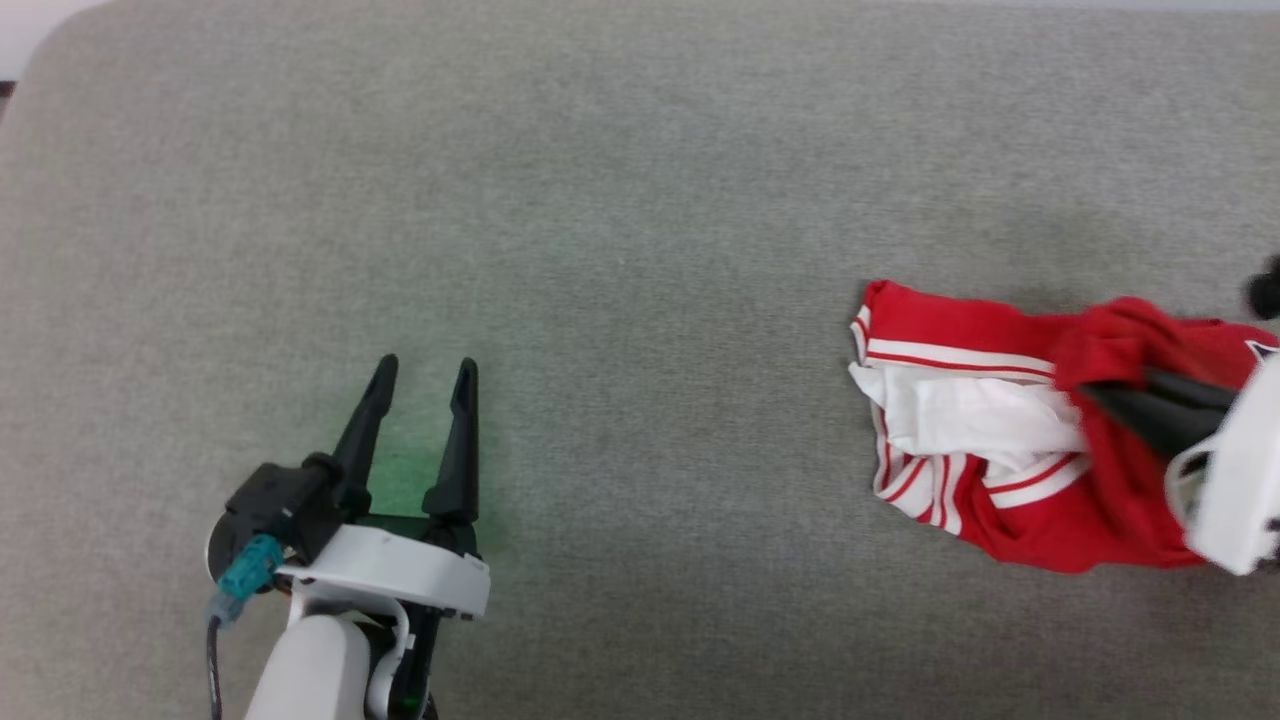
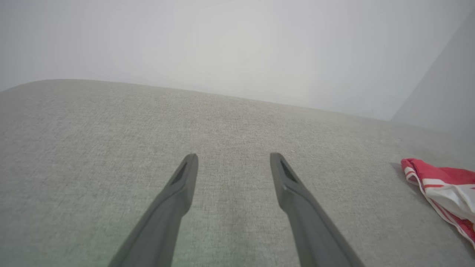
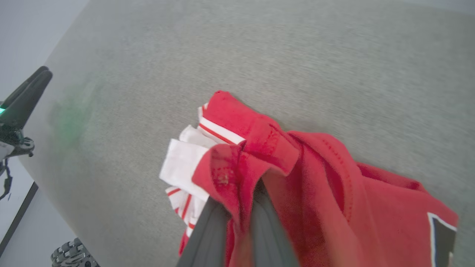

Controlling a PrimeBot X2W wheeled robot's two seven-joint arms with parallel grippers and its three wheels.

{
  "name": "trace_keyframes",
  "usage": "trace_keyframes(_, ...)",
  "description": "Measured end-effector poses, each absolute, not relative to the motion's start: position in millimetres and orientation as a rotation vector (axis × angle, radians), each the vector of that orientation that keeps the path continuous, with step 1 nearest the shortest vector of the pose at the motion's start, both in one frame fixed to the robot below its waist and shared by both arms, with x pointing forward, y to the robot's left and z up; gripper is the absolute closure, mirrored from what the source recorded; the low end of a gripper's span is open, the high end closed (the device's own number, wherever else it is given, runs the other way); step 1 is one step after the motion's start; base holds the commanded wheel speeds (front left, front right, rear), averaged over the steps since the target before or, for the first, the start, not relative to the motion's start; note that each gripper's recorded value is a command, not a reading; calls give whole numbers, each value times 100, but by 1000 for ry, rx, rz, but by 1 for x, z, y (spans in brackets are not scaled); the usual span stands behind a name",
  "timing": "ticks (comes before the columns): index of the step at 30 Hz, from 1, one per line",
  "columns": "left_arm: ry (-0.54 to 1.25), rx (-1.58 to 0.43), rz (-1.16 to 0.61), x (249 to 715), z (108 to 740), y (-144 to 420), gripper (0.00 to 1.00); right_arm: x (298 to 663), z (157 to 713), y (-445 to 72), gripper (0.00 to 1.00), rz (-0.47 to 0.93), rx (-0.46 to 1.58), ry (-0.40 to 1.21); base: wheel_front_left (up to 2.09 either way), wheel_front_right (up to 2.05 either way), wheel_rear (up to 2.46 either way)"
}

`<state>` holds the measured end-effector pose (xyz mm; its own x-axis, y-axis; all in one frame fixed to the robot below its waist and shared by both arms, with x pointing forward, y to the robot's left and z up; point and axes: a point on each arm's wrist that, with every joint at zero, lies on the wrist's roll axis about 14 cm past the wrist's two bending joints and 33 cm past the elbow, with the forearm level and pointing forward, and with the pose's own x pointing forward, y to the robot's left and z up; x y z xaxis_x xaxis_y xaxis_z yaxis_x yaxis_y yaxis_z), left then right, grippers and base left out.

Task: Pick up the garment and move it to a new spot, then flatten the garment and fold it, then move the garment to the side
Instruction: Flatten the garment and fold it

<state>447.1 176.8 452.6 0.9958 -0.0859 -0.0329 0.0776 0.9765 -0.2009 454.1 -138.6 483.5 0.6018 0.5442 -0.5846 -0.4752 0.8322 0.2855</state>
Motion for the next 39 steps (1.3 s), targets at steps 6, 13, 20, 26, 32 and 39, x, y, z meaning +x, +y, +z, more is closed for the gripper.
trace_keyframes(6, 53, -206, -51, 440, 449, 185, 0, 457, 490, -87, 100, 733, 63, 684, 0, 0, 0)
trace_keyframes(13, 73, -226, -34, 439, 441, 186, 0, 464, 467, -63, 100, 778, 53, 743, 0, 0, 0)
trace_keyframes(20, 97, -234, -38, 443, 432, 182, 0, 466, 423, -50, 100, 782, 58, 833, 0, 0, 0)
trace_keyframes(26, 96, -240, -30, 443, 433, 184, 0, 468, 413, -44, 100, 780, 73, 830, 0, 0, 0)
trace_keyframes(32, 86, -238, -25, 439, 438, 187, 0, 468, 429, -42, 0, 772, 121, 768, 0, 0, 0)
trace_keyframes(39, 68, -235, -53, 435, 449, 183, 0, 474, 482, -41, 0, 771, 212, 616, 0, 0, 0)
